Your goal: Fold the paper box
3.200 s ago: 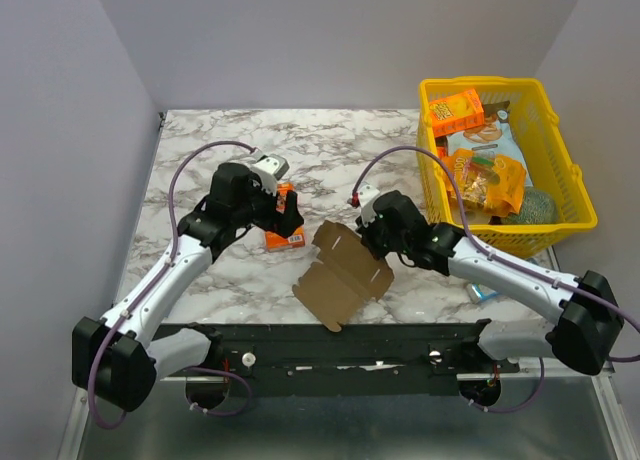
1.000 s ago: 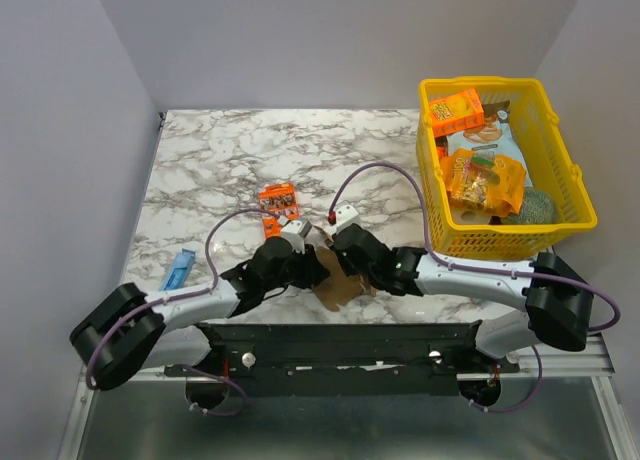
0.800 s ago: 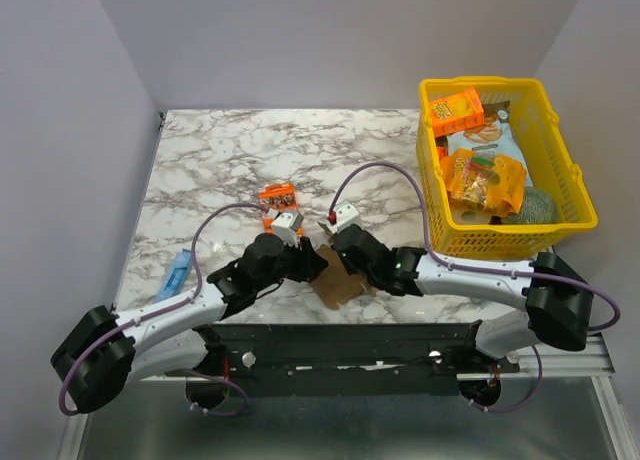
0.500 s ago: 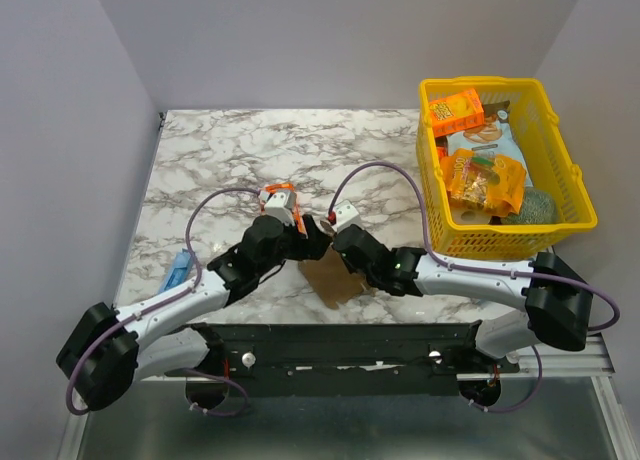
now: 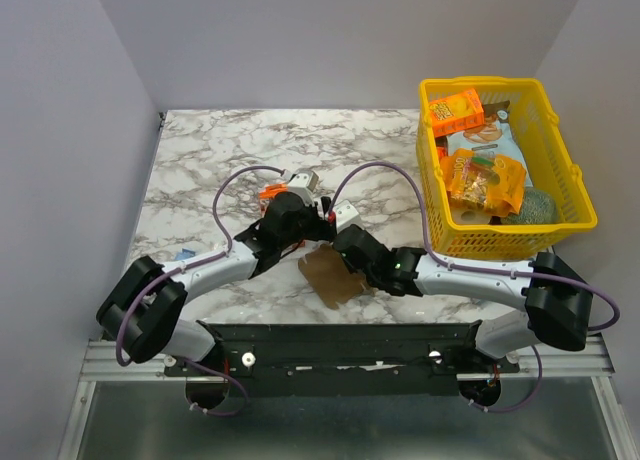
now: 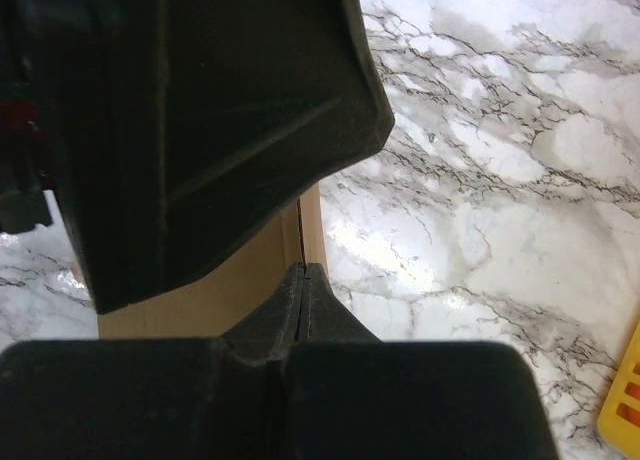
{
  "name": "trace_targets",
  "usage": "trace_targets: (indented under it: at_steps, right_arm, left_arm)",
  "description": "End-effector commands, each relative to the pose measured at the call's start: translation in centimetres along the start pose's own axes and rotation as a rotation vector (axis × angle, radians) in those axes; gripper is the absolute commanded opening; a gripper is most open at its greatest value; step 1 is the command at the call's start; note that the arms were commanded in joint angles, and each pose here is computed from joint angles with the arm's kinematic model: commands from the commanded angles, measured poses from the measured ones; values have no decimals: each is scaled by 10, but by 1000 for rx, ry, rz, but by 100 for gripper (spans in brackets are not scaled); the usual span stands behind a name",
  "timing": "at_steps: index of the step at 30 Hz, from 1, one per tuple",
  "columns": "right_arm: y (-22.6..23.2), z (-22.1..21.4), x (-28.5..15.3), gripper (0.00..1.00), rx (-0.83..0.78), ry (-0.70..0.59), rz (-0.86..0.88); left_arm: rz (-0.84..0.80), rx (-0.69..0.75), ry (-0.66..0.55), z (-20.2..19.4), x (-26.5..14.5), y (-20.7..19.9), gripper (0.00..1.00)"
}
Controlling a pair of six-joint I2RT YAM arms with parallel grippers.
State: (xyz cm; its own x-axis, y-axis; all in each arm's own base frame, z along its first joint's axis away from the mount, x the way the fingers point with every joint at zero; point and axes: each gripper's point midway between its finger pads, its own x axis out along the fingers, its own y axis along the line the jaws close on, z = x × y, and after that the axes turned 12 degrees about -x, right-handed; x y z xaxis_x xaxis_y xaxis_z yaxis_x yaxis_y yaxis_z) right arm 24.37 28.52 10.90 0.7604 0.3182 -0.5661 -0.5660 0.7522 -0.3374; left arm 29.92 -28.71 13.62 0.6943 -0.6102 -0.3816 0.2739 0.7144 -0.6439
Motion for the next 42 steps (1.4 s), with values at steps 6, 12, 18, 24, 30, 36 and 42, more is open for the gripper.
trace_targets:
  at_steps: [6, 12, 18, 24, 30, 36, 42]
  right_arm:
    - [0, -50, 5, 1, -72, 146, -14]
    - [-3, -50, 7, 1, -67, 155, -27]
    - [-3, -50, 10, 1, -68, 160, -32]
    - [-3, -52, 11, 1, -77, 168, -29]
    - [0, -53, 11, 1, -81, 169, -16]
    - [-1, -54, 9, 2, -83, 171, -10]
    - [-2, -52, 3, 17, -67, 206, -10]
  left_arm:
    - [-119, 63, 21, -1, 15, -19, 69]
    - [-114, 41, 71, -15, 15, -15, 58]
    - [-102, 8, 99, -25, 16, -8, 58]
    - [-104, -7, 115, -32, 22, -6, 54]
    - [-101, -18, 109, -32, 26, -5, 52]
    - [-93, -35, 117, -36, 29, -1, 40]
    - [-75, -47, 126, -44, 29, 7, 32]
